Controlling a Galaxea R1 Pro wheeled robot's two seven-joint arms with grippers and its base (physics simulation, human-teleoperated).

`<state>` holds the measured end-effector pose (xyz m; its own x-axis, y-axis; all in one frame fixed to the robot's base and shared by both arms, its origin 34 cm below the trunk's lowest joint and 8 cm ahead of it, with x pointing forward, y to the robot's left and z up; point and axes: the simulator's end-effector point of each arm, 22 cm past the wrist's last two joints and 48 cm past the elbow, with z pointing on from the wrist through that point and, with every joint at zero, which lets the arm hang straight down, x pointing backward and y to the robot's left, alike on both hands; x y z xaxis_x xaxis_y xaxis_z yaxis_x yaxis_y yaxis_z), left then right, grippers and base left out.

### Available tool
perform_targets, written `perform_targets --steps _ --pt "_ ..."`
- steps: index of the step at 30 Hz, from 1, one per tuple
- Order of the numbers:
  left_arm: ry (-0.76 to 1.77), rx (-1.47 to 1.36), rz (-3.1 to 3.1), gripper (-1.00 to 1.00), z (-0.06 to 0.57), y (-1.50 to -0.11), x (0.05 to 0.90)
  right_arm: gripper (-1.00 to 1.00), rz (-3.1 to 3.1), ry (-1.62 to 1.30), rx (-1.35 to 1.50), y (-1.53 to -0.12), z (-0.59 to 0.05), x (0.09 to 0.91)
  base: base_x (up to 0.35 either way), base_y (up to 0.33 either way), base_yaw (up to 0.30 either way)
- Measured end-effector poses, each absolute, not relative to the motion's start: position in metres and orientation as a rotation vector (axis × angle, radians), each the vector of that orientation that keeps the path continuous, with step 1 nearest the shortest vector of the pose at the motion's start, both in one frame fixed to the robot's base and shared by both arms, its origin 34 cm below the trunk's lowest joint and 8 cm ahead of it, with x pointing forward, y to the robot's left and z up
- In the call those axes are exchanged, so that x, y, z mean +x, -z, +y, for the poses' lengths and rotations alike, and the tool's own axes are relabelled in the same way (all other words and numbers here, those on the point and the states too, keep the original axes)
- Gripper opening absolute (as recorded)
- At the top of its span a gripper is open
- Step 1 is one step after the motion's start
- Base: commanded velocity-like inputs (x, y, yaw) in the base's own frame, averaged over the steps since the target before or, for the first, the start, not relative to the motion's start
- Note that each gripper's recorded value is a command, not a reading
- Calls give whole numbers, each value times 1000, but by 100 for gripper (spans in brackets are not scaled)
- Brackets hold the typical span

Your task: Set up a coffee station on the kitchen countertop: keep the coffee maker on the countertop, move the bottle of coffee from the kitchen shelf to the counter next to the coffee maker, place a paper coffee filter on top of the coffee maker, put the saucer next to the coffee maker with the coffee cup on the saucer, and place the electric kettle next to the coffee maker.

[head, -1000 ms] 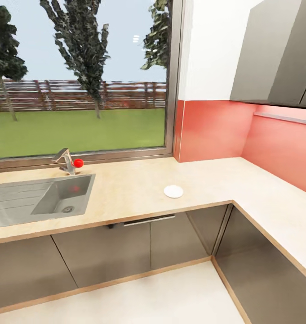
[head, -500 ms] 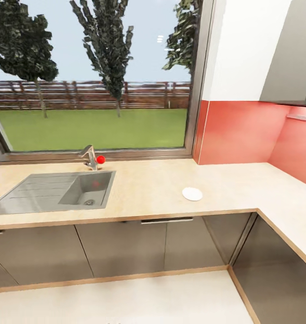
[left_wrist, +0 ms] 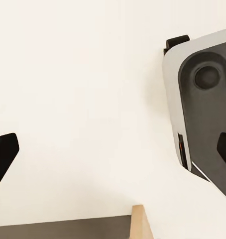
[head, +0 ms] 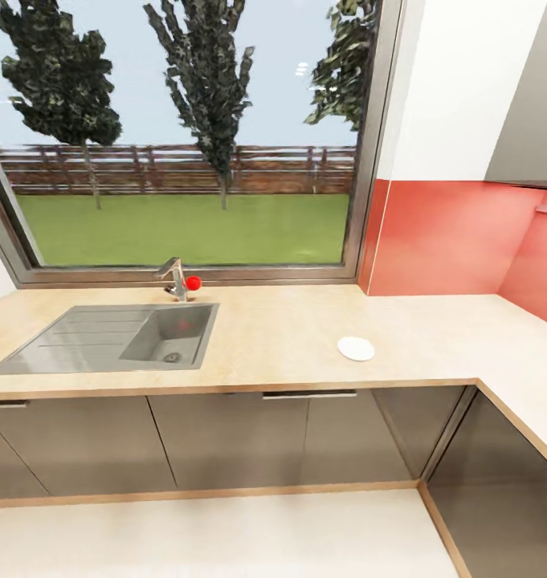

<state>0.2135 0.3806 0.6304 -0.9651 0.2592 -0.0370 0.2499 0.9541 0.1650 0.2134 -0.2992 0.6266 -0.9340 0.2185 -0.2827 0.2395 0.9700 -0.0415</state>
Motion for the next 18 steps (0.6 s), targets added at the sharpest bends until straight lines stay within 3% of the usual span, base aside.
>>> perform_targets --steps 9,13,18 --pt "-250 389 2957 100 380 -638 275 100 2568 81 293 -669 -306 338 0 0 1" --pt "-179 383 2719 100 363 -665 392 100 2435 -43 138 -704 -256 402 0 0 0" --pt "17 422 2646 100 328 -683 445 100 2408 66 56 -713 -264 413 0 0 0"
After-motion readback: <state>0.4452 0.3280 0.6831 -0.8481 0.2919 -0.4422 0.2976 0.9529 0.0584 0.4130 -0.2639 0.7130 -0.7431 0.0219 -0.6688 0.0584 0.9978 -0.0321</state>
